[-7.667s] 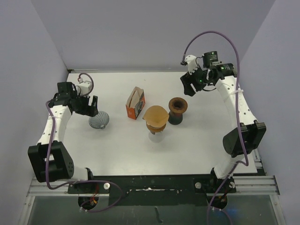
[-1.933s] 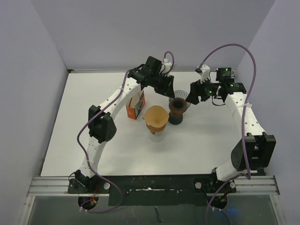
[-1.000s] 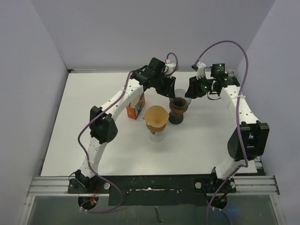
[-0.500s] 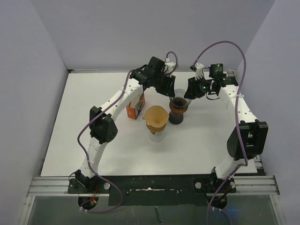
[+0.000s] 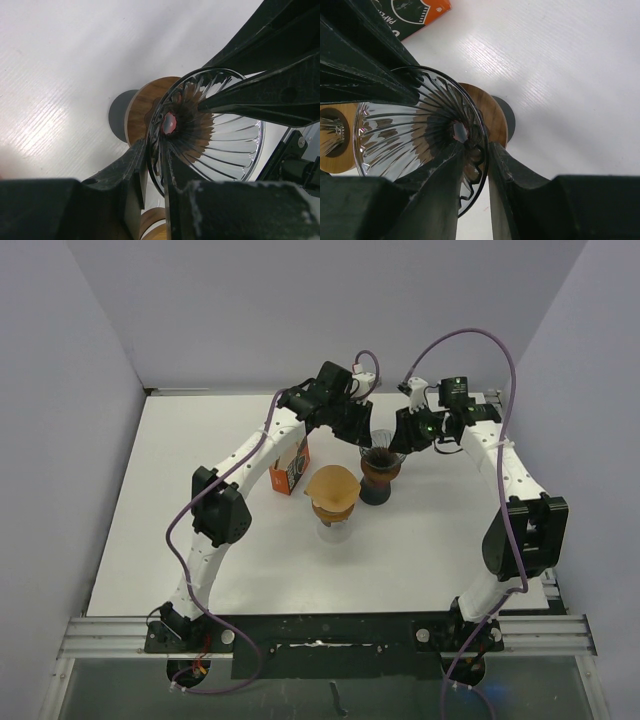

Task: Place the coffee filter in the dripper
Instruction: Place the coffee dripper in the dripper holder.

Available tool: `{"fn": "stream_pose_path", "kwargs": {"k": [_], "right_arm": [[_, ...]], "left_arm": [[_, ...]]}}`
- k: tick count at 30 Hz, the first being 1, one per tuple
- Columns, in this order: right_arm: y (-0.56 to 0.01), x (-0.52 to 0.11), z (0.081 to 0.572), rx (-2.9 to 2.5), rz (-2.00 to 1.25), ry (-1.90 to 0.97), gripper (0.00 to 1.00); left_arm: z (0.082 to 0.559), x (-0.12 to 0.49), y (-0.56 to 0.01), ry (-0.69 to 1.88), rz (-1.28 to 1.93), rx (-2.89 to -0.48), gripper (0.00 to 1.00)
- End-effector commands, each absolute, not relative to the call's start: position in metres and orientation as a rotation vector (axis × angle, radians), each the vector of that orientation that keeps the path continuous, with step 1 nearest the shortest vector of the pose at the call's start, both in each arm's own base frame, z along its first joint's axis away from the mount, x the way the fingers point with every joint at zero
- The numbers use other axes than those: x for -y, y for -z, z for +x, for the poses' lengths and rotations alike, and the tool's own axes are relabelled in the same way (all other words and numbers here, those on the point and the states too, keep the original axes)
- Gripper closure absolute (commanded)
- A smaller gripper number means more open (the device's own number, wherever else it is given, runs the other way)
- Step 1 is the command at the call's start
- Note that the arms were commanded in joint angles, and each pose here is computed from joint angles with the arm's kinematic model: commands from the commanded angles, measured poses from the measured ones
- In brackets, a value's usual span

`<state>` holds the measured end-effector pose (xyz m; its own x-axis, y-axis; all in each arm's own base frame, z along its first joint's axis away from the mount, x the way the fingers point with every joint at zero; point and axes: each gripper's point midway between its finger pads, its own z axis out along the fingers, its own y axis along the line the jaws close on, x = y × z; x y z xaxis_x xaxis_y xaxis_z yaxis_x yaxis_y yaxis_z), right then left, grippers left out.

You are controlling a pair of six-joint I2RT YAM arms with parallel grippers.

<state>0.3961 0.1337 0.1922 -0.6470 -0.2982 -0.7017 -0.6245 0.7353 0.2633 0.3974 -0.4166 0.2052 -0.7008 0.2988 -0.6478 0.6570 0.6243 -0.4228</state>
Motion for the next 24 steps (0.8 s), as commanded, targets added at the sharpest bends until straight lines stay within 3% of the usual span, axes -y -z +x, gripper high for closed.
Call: {"fn": "stream_pose_path", "kwargs": {"k": [1, 24], "right_arm": [[-0.201, -0.130, 0.406, -2.245, -0.710, -0.593, 0.75], [-0.182, -0.126, 0.407, -2.300, -0.698, -0.564, 0.77]], "left_arm": [[0.398, 0.423, -0.210, 0.913, 0.793, -2.273, 0.91], [0.394, 0.424, -0.180, 0.892, 0.793, -2.347, 0.96]]}}
